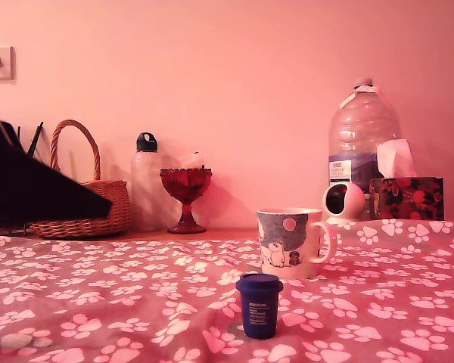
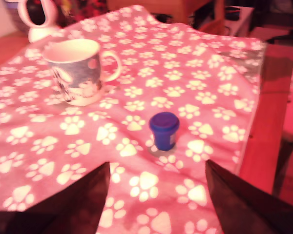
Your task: Pick the coffee capsule and then drop it inside the coffee cup in front of you
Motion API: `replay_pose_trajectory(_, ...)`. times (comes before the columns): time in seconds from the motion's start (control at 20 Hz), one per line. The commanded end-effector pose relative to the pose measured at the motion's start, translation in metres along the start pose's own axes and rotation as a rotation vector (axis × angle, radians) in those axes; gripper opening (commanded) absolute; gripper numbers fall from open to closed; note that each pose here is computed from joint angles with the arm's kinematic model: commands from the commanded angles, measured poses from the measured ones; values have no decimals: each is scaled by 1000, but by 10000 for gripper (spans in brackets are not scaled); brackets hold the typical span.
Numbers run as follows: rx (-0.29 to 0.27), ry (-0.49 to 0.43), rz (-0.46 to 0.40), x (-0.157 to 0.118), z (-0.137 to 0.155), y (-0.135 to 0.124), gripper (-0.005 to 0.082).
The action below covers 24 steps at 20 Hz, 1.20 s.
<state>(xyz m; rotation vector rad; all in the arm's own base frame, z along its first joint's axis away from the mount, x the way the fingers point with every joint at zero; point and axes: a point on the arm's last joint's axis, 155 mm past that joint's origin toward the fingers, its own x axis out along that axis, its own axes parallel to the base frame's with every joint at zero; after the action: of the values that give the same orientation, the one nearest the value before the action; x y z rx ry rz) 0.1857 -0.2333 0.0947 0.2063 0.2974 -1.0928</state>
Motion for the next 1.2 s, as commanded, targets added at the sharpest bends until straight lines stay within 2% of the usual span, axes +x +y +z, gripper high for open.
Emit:
replay_pose_trajectory(0.0, 7, 15, -12, 3, -5, -1, 564)
replay_pose_trajectory(0.1, 36, 27, -21, 8, -8, -1, 564)
replay_pose_trajectory(0.3, 43, 51, -71, 20, -6, -3, 551)
replay_pose_trajectory(0.65, 21, 126, -126, 48, -9, 2, 551)
replay_pose_trajectory(0.95, 39, 227, -193, 70, -19, -6, 551)
replay_pose_trajectory(1.15, 4, 305, -217, 79, -28, -5, 551)
